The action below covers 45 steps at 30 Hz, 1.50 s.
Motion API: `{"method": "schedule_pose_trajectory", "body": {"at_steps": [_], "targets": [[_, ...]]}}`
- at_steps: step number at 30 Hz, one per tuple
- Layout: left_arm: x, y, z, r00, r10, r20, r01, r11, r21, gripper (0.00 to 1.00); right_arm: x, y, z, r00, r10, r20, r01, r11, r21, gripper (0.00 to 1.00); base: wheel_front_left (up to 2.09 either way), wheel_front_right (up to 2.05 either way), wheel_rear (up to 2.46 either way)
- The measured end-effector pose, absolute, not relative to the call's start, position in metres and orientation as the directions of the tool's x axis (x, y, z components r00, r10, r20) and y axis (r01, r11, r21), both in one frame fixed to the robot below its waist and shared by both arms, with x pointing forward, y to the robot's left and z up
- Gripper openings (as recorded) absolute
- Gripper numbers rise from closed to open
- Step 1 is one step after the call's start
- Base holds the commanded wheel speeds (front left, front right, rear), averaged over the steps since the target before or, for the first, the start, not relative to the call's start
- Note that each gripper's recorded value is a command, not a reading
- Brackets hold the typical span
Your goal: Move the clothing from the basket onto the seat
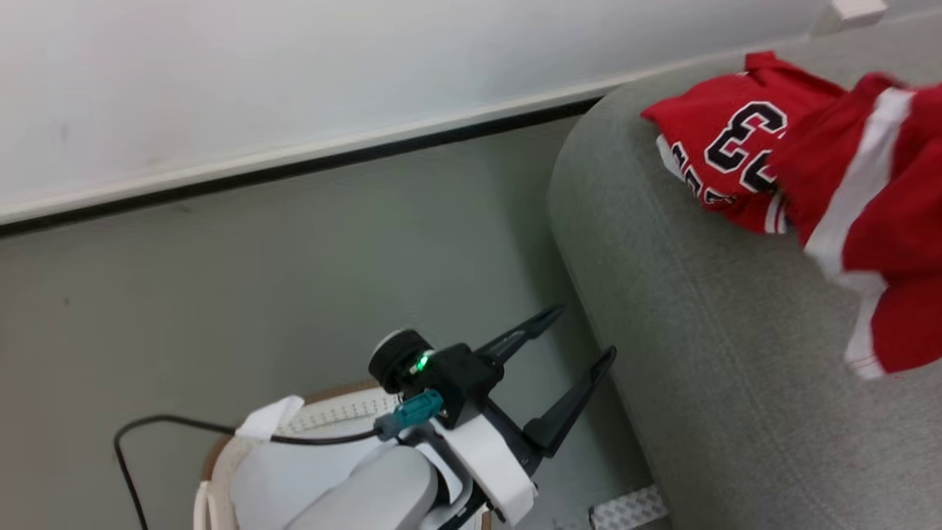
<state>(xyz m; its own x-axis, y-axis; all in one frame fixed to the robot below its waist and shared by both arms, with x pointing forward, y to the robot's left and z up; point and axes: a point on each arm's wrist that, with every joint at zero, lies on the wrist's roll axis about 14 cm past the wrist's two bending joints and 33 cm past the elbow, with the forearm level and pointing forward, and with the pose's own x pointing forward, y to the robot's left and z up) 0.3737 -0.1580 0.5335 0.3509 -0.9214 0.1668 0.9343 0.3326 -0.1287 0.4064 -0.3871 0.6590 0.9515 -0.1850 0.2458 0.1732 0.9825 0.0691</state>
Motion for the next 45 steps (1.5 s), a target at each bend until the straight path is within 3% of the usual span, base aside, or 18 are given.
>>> {"method": "schedule_pose_trajectory", "body": {"at_steps": [9,14,19,21,25,26,31,39,41,45], "targets": [[0.413,-0.142,0.498,0.406,-0.905,0.126,0.907,0.381,-0.181,1.0,0.459,-0.45,0.623,0.945,-0.32,0.068,0.324,0.945,-0.052,0.0,0.0,0.0,0.0],[0.434,-0.126,0.474,0.461,-0.883,0.091,0.874,0.434,-0.217,1.0,0.481,-0.451,0.526,0.912,-0.336,-0.237,0.303,0.939,-0.163,0.0,0.0,0.0,0.0],[0.443,-0.111,0.457,0.506,-0.861,0.061,0.846,0.48,-0.232,1.0,0.473,-0.441,0.435,0.78,-0.329,-0.532,0.268,0.944,-0.19,0.14,0.0,0.0,0.0],[0.445,-0.106,0.456,0.52,-0.852,0.057,0.837,0.496,-0.231,1.0,0.466,-0.433,0.413,0.726,-0.31,-0.614,0.235,0.951,-0.202,0.31,0.0,0.0,0.0],[0.446,-0.103,0.463,0.535,-0.842,0.067,0.83,0.509,-0.226,1.0,0.467,-0.428,0.414,0.712,-0.293,-0.639,0.209,0.956,-0.205,0.59,0.0,0.0,0.0],[0.446,-0.102,0.464,0.536,-0.842,0.066,0.83,0.511,-0.223,1.0,0.464,-0.427,0.414,0.703,-0.289,-0.649,0.206,0.957,-0.204,1.0,0.0,0.0,0.0],[0.439,-0.103,0.476,0.54,-0.838,0.079,0.83,0.515,-0.215,1.0,0.457,-0.415,0.424,0.705,-0.251,-0.663,0.157,0.967,-0.199,1.0,0.0,0.0,0.0],[0.417,-0.102,0.499,0.547,-0.832,0.095,0.829,0.522,-0.202,1.0,0.41,-0.393,0.438,0.638,-0.162,-0.753,0.073,0.986,-0.151,1.0,0.0,0.0,0.0],[0.412,-0.101,0.507,0.55,-0.829,0.103,0.828,0.526,-0.196,1.0,0.405,-0.391,0.453,0.664,-0.15,-0.733,0.042,0.986,-0.164,1.0,0.0,0.0,0.0],[0.405,-0.093,0.522,0.577,-0.807,0.122,0.813,0.555,-0.175,1.0,0.41,-0.373,0.496,0.784,-0.08,-0.616,-0.003,0.991,-0.133,1.0,0.0,0.0,0.0]]}}
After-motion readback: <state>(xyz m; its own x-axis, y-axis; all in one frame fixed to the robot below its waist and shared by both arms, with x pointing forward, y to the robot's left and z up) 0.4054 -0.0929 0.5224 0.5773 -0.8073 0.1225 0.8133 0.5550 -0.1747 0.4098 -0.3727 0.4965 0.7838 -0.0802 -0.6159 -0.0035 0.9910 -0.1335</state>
